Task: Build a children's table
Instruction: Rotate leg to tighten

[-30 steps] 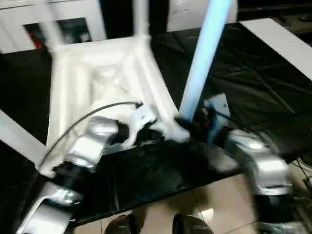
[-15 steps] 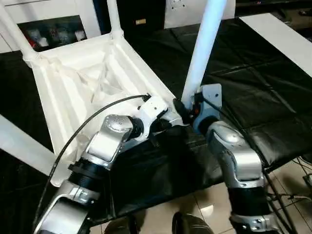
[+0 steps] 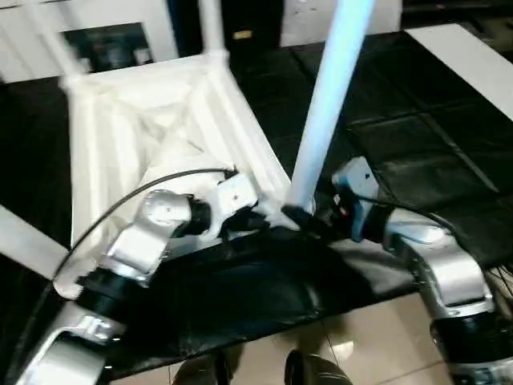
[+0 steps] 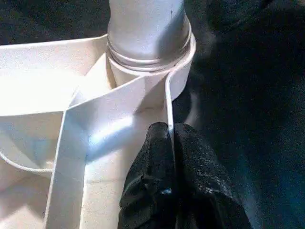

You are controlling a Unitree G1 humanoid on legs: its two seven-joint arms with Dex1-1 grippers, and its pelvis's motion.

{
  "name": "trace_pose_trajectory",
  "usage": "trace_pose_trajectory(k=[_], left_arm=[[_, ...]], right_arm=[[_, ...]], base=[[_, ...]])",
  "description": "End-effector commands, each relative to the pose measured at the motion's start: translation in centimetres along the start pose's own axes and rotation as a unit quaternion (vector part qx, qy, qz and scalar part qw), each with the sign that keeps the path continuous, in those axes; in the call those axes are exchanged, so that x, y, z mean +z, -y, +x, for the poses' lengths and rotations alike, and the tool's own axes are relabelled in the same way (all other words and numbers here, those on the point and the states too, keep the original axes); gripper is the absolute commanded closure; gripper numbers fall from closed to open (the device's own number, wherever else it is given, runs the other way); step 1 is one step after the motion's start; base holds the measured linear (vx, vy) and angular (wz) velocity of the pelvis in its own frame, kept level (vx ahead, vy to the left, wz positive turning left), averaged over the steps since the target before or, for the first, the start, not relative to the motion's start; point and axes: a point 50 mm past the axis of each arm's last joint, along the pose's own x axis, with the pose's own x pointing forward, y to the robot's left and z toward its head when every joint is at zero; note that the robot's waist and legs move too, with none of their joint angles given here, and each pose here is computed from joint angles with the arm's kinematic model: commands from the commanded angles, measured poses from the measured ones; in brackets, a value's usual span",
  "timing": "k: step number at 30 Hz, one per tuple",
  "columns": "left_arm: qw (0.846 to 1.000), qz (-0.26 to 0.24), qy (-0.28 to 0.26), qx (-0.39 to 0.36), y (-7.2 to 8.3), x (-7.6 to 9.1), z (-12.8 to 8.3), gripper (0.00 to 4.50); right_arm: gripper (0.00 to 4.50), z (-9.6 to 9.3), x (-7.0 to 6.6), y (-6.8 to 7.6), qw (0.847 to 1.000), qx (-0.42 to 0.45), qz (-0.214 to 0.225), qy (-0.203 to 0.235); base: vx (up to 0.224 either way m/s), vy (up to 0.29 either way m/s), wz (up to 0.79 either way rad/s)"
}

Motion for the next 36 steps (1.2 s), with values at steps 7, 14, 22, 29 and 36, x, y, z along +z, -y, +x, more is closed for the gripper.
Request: trace_pose_trajectory(k=[7,14,22,29,36], left_arm=[[0.991,0.042,0.001,-0.124,1.4,-0.2,0.0,4.50],[0.986,0.065,-0.012,-0.151,1.1,-0.3,-0.1,4.50],[0.984,0.071,-0.014,-0.162,1.1,-0.4,-0.1,4.50],[0.984,0.064,-0.012,-0.163,1.1,-0.5,-0.2,4.50],[0.989,0.037,0.000,-0.144,1.3,-0.3,0.1,4.50]], right_arm=[[0.83,-1.1,-0.4,-0.2,0.990,0.139,-0.017,-0.018],[1.30,-1.1,-0.6,0.2,0.977,0.209,-0.009,-0.030],[2.03,-0.5,-0.6,0.5,0.968,0.248,0.001,-0.038],[2.41,-0.4,-0.6,0.2,0.959,0.278,0.025,-0.037],[2.51,-0.4,0.3,-0.7,0.959,0.274,0.077,0.008]], base=[[0.000,0.000,0.00],[0.000,0.000,0.00],[0.000,0.000,0.00],[0.000,0.000,0.00],[0.000,0.000,0.00]])
